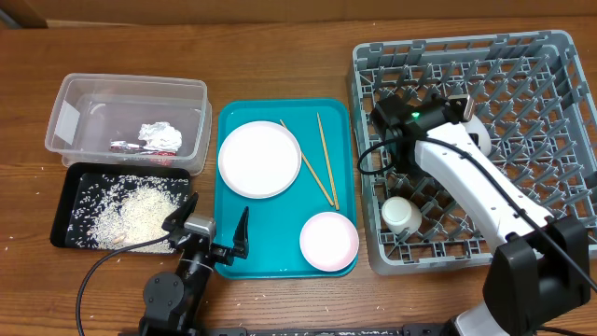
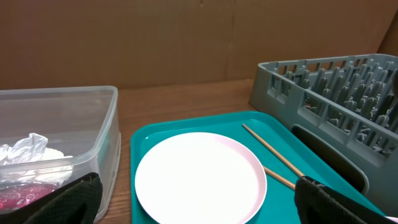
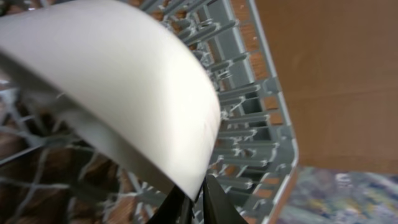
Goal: Sort waste into correct bins and load items into the dishwasher
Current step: 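Place the grey bowl into the dish rack with the right gripper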
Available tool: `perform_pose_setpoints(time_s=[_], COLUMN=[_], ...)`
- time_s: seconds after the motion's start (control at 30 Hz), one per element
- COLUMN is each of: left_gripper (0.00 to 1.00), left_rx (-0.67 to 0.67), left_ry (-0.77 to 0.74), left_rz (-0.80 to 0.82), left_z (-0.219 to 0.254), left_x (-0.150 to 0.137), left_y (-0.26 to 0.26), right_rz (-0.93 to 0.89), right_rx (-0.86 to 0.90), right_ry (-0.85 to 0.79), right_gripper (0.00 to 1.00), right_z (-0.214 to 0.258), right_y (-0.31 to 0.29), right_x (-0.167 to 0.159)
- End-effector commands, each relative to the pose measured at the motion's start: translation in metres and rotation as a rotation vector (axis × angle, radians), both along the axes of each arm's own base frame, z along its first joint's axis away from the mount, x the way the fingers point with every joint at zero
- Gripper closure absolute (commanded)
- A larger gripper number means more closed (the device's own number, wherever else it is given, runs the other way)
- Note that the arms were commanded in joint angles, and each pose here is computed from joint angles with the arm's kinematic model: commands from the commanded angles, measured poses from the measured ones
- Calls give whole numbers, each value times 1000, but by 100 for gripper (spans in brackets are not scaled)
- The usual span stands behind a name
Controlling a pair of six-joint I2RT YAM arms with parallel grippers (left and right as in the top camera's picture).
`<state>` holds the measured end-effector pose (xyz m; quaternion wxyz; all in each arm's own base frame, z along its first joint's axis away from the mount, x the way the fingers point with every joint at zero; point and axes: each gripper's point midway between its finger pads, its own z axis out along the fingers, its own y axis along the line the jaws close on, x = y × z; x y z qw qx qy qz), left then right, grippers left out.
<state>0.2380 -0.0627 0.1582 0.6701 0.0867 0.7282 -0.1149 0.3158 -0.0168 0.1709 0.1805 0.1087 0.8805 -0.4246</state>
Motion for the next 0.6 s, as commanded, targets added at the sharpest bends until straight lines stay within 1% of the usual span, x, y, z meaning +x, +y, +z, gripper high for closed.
perform_pose_setpoints(time_s=[0.0, 0.07, 0.1, 0.17, 0.23, 0.3, 0.4, 0.43, 0.5, 0.57], left_gripper=[0, 0, 0, 0, 0, 0, 0, 0, 0, 0], left_rx=[20, 20, 20, 20, 20, 20, 20, 20, 20, 20], left_ry=[-12, -12, -12, -12, -12, -12, -12, -12, -12, -12], left_rz=[16, 16, 16, 16, 16, 16, 16, 16, 16, 16], left_z=[0, 0, 0, 0, 0, 0, 0, 0, 0, 0], left_x=[1, 1, 1, 1, 1, 1, 1, 1, 1, 1], left_y=[4, 4, 4, 4, 4, 4, 4, 4, 4, 4], right_rz=[-23, -23, -25, -22, 14, 114, 161, 179, 240, 335], right_rx=[116, 217, 268, 411, 570, 744, 910, 985, 1047, 1062], right_ry=[-32, -45, -59, -99, -101, -56, -7, 33, 86, 134], right_gripper=[80, 66, 60, 57, 57, 58, 58, 58, 58, 58], right_z=[-2, 0, 4, 17, 29, 36, 37, 35, 32, 24], right_y=[18, 33, 39, 57, 81, 112, 141, 156, 177, 207], right_x=[-1, -1, -1, 3, 5, 5, -2, -8, -15, -27])
